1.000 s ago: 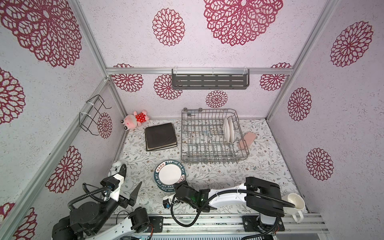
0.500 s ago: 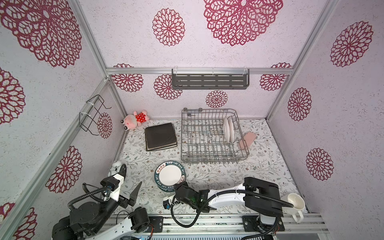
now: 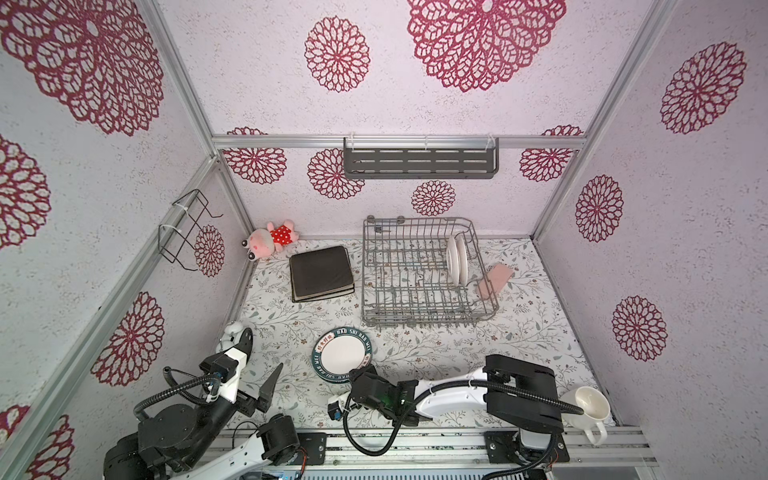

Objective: Unload the plates from the dish rack
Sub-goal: 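Set the plate flat on the stack and open the right gripper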

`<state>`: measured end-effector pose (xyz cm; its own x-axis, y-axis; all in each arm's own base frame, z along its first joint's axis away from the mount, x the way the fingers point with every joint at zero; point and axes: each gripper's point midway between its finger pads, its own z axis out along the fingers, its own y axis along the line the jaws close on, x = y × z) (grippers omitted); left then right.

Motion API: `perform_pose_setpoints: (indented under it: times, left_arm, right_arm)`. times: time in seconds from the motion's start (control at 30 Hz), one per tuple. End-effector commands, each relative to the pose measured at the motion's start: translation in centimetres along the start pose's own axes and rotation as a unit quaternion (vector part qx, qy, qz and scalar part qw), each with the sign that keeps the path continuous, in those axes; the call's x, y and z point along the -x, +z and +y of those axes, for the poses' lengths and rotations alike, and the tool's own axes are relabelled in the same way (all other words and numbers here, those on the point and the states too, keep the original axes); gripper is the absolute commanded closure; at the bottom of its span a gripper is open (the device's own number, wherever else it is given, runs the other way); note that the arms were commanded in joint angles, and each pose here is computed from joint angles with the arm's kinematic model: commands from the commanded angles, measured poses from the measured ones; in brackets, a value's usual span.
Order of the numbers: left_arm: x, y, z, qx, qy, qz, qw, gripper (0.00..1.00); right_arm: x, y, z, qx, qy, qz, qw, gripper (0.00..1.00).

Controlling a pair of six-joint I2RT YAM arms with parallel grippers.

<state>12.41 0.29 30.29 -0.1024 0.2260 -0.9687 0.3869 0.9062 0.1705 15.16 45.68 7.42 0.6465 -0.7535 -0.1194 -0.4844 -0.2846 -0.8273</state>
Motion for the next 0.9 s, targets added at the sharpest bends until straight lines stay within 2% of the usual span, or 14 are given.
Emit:
perform_pose_setpoints:
  times: [0.0, 0.13, 0.27, 0.37, 0.7, 0.87]
  left_arm:
    - [0.4, -0.2, 0.3, 0.001, -0.009, -0.016, 1.0, 0.03]
    - [0.4, -0.2, 0.3, 0.0, -0.01, -0.017, 1.0, 0.03]
    - [0.5, -0.3, 0.4, 0.0, -0.012, -0.019, 1.0, 0.03]
    - [0.5, -0.3, 0.3, -0.003, -0.012, -0.019, 1.0, 0.03]
    - [0.5, -0.2, 0.2, -0.006, -0.01, -0.018, 1.0, 0.03]
    - [0.5, -0.2, 0.2, -0.005, -0.011, -0.019, 1.0, 0.03]
  right_arm:
    - [0.3, -0.2, -0.8, -0.016, 0.005, 0.002, 1.0, 0.79]
    - [0.2, -0.2, -0.5, -0.012, 0.004, 0.003, 1.0, 0.73]
    - [0.2, -0.3, -0.4, -0.008, 0.0, 0.003, 1.0, 0.59]
    - [0.2, -0.4, -0.2, 0.004, -0.002, 0.003, 1.0, 0.53]
    - [0.4, -0.8, 1.2, 0.075, 0.004, -0.002, 0.997, 0.46]
    - [0.1, -1.1, 0.8, 0.079, 0.007, 0.003, 0.997, 0.44]
